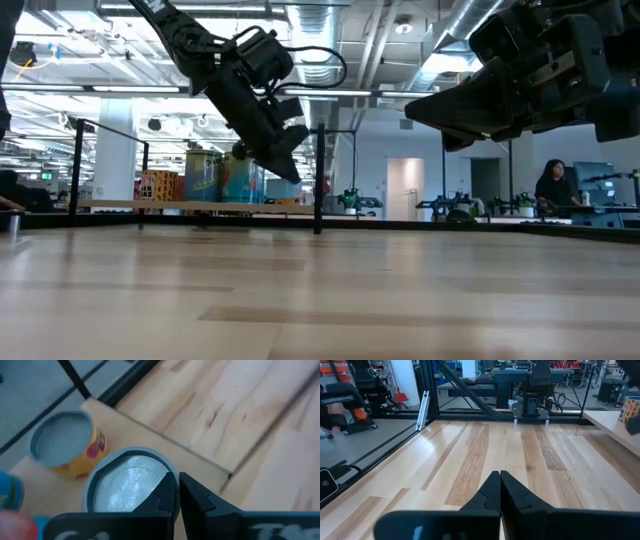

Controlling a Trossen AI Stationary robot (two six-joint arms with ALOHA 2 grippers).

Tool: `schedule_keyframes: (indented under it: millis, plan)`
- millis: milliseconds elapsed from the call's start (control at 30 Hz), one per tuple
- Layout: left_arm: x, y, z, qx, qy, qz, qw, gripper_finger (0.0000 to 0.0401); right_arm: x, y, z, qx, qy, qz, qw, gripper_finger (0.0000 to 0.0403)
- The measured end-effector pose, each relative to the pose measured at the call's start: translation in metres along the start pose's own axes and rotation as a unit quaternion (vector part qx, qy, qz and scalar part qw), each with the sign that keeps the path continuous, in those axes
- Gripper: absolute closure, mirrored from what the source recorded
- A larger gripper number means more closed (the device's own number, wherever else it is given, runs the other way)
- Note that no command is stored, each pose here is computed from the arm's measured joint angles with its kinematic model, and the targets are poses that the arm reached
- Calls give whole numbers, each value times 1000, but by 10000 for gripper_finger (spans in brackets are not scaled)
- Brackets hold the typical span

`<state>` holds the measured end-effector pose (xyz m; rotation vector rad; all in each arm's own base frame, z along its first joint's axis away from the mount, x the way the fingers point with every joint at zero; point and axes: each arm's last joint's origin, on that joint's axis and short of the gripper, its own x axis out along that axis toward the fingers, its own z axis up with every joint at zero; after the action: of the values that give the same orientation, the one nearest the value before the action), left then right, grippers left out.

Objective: Pick and place cans onto a shelf
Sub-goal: Put the small canned salmon on the shelf aligned with the other small canned pineapple rings

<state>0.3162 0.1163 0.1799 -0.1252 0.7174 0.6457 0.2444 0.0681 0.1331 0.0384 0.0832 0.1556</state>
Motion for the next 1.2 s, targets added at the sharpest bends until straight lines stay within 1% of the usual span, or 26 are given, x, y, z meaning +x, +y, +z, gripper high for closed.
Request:
schedule_keyframes:
  millis: [167, 300, 600, 767, 933, 1067, 1133, 1200]
  plan:
    - [7, 6, -2, -3, 5, 4, 1000, 401, 1, 0, 1, -1, -2, 0, 1000, 390]
    - [8, 8, 1, -4, -8, 15, 1000, 398, 1, 0, 1, -1, -2, 0, 1000, 390]
    - [8, 8, 4, 13, -22, 17, 1000, 355, 1, 0, 1, -1, -2, 0, 1000, 390]
    - [7, 7, 3, 22, -20, 15, 999, 347, 1, 0, 1, -1, -2, 0, 1000, 390]
    - [-1, 1, 9, 39, -32, 7, 999, 356, 1, 0, 1, -1, -2, 0, 1000, 390]
    - [-17, -10, 16, 53, -57, -10, 997, 374, 1, 0, 1, -1, -2, 0, 1000, 390]
    - [-26, -17, 16, 62, -58, -22, 996, 388, 1, 0, 1, -1, -2, 0, 1000, 390]
    - [-31, -26, 9, 69, -52, -34, 996, 397, 1, 0, 1, -1, 0, 0, 1000, 390]
